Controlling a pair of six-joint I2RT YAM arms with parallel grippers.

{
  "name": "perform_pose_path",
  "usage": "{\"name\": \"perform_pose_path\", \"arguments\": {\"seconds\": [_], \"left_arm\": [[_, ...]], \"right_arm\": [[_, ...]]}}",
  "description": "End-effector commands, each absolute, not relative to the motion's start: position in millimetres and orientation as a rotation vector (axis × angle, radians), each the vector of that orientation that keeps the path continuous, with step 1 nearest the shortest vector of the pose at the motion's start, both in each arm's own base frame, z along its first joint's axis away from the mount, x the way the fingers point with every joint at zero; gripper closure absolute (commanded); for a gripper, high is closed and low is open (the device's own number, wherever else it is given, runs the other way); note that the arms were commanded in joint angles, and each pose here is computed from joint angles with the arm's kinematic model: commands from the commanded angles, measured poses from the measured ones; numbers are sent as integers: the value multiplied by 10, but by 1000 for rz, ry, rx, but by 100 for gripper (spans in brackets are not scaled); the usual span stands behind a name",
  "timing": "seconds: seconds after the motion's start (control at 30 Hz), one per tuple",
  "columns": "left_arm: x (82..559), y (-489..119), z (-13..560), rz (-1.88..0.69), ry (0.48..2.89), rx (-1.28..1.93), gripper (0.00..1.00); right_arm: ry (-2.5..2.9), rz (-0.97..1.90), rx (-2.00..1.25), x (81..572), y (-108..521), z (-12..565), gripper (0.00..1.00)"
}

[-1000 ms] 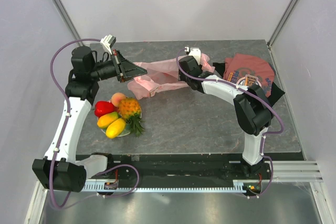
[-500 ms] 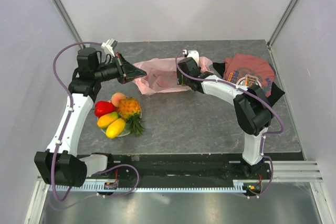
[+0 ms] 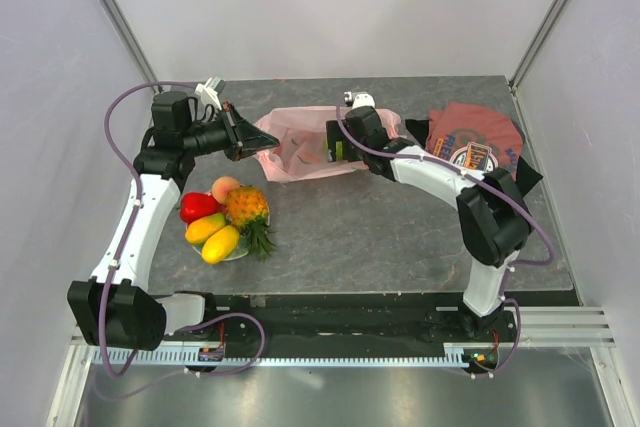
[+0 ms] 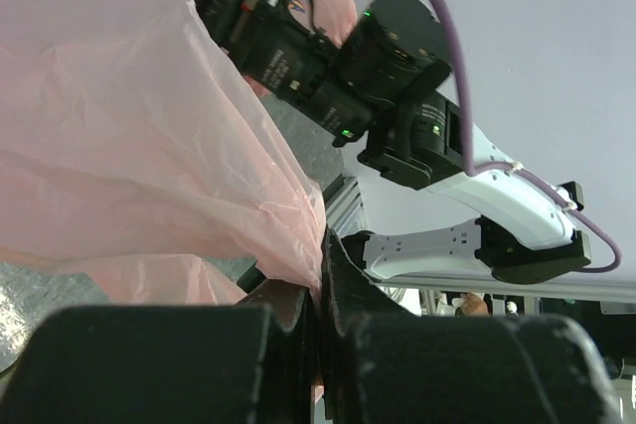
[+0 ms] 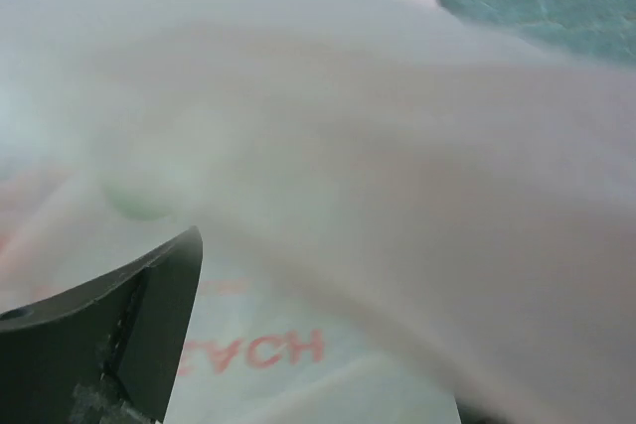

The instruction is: Place the fruits into the plastic bag

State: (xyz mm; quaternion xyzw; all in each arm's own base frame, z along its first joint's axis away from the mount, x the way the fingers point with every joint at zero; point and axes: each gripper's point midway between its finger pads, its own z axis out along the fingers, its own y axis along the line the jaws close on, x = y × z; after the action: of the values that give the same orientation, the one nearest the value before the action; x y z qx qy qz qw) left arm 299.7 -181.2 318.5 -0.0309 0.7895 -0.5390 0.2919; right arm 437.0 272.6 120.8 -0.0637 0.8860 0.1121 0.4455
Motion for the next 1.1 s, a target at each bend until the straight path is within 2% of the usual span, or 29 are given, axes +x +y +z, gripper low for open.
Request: {"name": "perform_pose_path", "arguments": {"seconds": [0.0,0.1,0.33,0.67,0.9,1.07], "left_arm": [[3060,-1776,3177,-1388,2087,-52,98],[3084,-1768,3144,-1379,2093,-65,98],[3140,-1767,3154,-1383,2100,-103,98],[3235,-1739,3106,-1349,2106,-139,98],[3268,-1736,3124,-1342,2098,-139,98],[3260,-1746,3177,-1355,2087,-132,98]], "right_arm": [[1974,542,-205,4312,3000,2019,3],[1906,659,-222,4201,3102,2283,4],[1872,882,-259,3931,3304,2481,5],[1733,989,-296,3503,3253,3126,6],[1736,1077,-401,3206,3468,3238,6],[1872,1075,-426,3125,3673,2835,6]]}}
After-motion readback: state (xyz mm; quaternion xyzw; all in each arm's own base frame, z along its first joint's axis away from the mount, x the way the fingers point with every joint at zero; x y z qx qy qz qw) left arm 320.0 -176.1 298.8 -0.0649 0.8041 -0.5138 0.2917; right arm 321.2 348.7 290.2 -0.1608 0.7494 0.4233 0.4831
